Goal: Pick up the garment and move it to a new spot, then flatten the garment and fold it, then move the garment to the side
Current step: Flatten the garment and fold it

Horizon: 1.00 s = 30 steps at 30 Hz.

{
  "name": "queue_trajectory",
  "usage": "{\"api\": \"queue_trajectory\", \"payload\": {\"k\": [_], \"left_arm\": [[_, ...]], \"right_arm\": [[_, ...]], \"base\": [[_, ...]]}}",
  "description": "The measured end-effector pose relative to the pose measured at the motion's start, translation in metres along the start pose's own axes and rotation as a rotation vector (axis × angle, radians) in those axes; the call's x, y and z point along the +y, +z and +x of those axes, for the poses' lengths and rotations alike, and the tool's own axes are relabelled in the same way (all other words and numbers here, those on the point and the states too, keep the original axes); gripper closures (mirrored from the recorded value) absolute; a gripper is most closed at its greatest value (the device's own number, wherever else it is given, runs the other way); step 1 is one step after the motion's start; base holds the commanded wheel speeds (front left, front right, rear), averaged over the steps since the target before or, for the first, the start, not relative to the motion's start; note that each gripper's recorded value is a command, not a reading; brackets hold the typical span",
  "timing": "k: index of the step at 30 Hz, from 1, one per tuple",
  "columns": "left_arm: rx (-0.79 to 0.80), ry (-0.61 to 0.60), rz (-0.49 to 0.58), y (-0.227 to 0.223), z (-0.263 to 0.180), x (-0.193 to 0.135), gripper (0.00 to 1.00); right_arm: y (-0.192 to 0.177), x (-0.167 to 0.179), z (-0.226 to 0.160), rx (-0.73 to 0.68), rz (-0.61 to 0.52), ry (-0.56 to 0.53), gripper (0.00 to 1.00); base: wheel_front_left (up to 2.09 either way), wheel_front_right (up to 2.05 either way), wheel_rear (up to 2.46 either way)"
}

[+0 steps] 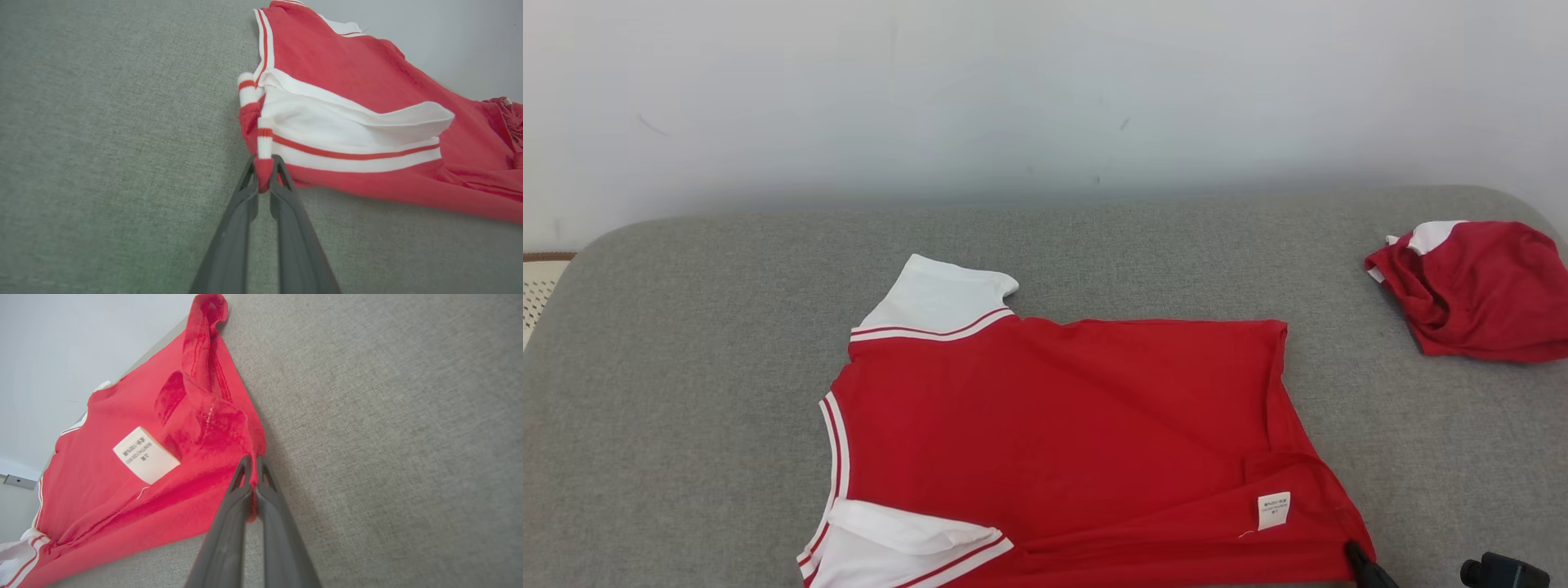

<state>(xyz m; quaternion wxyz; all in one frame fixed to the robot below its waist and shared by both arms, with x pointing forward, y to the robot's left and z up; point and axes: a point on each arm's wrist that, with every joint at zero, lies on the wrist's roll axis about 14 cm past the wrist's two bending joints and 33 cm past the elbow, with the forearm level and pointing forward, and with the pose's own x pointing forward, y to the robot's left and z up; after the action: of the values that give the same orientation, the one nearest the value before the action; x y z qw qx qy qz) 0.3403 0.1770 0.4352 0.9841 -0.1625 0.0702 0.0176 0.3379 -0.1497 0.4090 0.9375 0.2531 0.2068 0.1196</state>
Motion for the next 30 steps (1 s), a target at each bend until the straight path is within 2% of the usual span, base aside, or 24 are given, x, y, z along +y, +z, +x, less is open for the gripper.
{"api": "queue_trajectory", "payload": {"k": [7,8,9,17,22,26,30], "left_arm": [[0.017,0.021,-0.013,-0.007,-0.007,0.002,1.00],[-0.002,0.022,-0.003,0.000,-0.006,0.002,0.07],[-0.013,0.025,0.003,0.003,-0.005,0.002,0.00],[-0.142,0.019,0.056,0.044,-0.002,-0.001,0.00],[-0.256,0.019,0.140,0.080,-0.004,-0.006,0.00],[-0.323,0.045,0.214,0.101,-0.009,-0.005,0.00],[-0.347,0.082,0.236,0.108,-0.014,0.002,0.00]], "right_arm": [[-0.008,0.002,-0.004,0.014,-0.011,-0.006,1.00],[-0.001,0.005,-0.003,-0.020,-0.034,0.002,0.00],[0.003,0.006,-0.002,-0.035,-0.046,0.004,0.00],[0.036,0.025,0.000,-0.182,-0.141,0.058,0.00],[0.055,0.044,0.002,-0.272,-0.182,0.103,0.00],[0.065,0.058,0.003,-0.327,-0.229,0.131,0.00],[0.070,0.063,0.003,-0.355,-0.277,0.134,0.00]], "base": [[0.00,0.00,0.00],[0.00,0.00,0.00],[0.00,0.00,0.00],[0.00,0.00,0.00],[0.00,0.00,0.00],[0.00,0.00,0.00],[0.00,0.00,0.00]]}}
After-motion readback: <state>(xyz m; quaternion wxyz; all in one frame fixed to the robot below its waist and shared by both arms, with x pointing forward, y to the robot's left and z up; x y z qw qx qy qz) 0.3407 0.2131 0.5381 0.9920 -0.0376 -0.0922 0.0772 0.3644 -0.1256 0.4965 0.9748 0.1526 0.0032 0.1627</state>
